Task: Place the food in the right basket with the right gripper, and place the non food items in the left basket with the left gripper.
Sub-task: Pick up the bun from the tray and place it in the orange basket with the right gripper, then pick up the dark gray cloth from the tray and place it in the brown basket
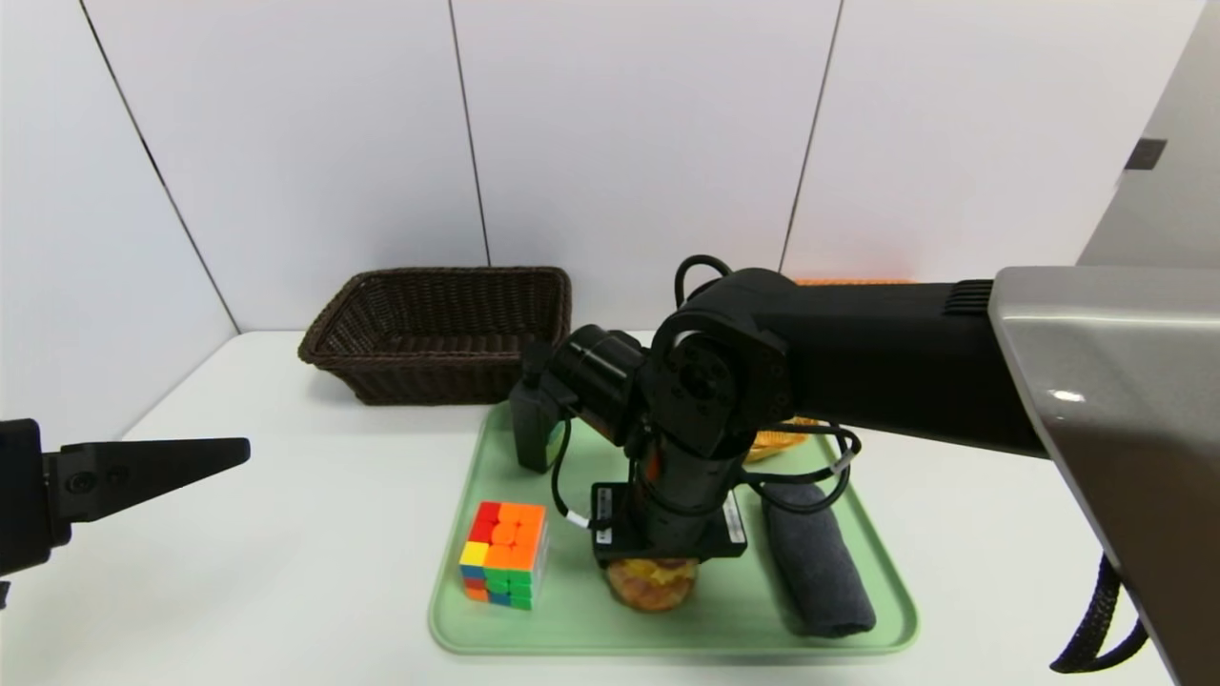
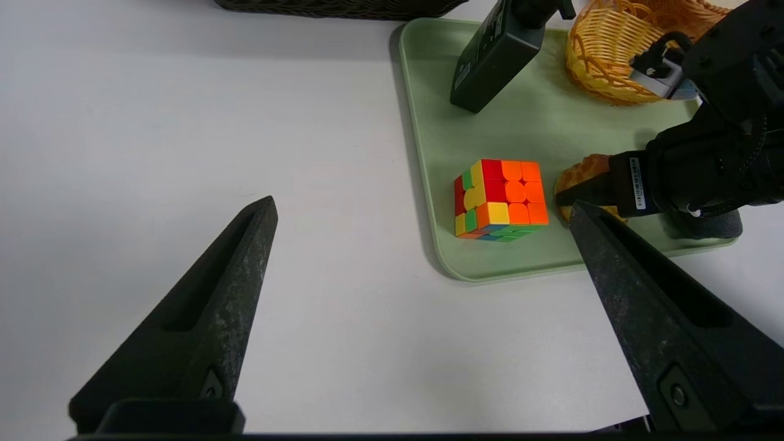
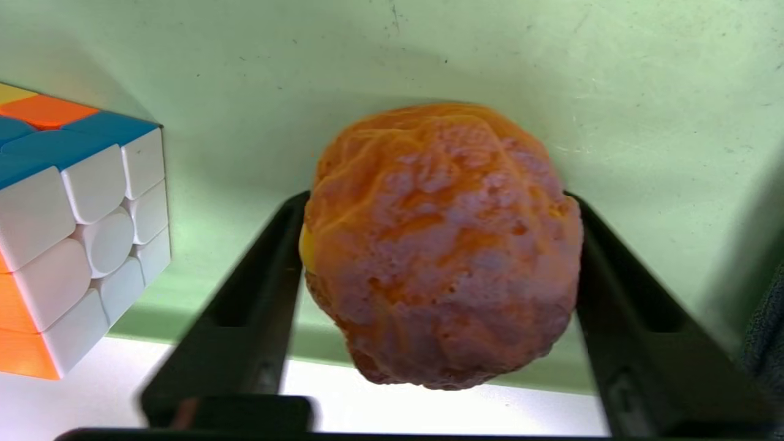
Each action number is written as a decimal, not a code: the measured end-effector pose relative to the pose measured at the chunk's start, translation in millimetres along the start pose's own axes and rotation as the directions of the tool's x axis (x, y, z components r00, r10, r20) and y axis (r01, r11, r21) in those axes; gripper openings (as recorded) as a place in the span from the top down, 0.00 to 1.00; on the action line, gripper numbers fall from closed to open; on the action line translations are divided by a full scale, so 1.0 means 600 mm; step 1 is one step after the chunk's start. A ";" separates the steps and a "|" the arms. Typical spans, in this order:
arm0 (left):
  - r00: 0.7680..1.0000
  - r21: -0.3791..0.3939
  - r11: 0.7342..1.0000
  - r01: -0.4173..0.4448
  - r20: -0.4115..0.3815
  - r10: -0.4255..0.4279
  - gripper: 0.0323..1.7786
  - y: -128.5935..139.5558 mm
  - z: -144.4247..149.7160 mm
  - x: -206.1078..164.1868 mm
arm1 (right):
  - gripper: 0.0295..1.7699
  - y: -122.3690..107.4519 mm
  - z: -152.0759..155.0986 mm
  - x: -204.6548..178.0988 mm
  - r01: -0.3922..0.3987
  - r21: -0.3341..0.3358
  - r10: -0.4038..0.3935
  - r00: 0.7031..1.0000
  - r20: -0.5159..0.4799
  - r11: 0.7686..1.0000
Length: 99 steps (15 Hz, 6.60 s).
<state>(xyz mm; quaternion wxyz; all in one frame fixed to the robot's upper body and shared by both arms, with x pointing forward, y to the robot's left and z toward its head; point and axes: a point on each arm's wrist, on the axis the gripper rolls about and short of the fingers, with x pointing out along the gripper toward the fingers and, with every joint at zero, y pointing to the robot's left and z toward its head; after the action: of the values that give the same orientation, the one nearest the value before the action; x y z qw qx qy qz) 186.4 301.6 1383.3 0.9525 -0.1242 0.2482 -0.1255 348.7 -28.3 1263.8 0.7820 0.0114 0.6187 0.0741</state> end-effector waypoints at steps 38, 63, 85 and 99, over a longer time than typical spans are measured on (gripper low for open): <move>0.989 0.053 0.988 0.146 -0.022 -0.145 0.05 -0.014 0.021 -0.042 | 0.53 -0.396 0.272 -0.074 -0.076 0.276 -0.103 0.809 0.579 0.958; 0.989 0.043 0.989 0.144 -0.046 -0.142 0.05 -0.013 0.019 -0.035 | 0.10 -0.397 0.275 -0.080 -0.093 0.280 -0.101 0.790 0.605 0.955; 0.970 0.069 0.993 0.101 -0.227 -0.083 0.05 -0.231 0.113 0.157 | 0.04 -0.418 -0.188 -0.415 -0.029 0.264 -0.176 0.675 0.716 0.964; 0.930 0.146 0.973 0.178 -0.348 -0.118 0.05 -0.449 -0.038 0.265 | 0.04 -0.442 -0.203 -0.386 0.121 0.112 -0.160 0.536 0.829 0.986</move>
<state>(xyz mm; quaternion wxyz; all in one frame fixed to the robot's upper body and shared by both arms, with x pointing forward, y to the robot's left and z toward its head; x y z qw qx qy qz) 261.5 -2.7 1374.2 0.8909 -0.0351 0.3855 -0.2377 205.8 -329.6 1430.2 0.9847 0.0117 0.1730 -0.0159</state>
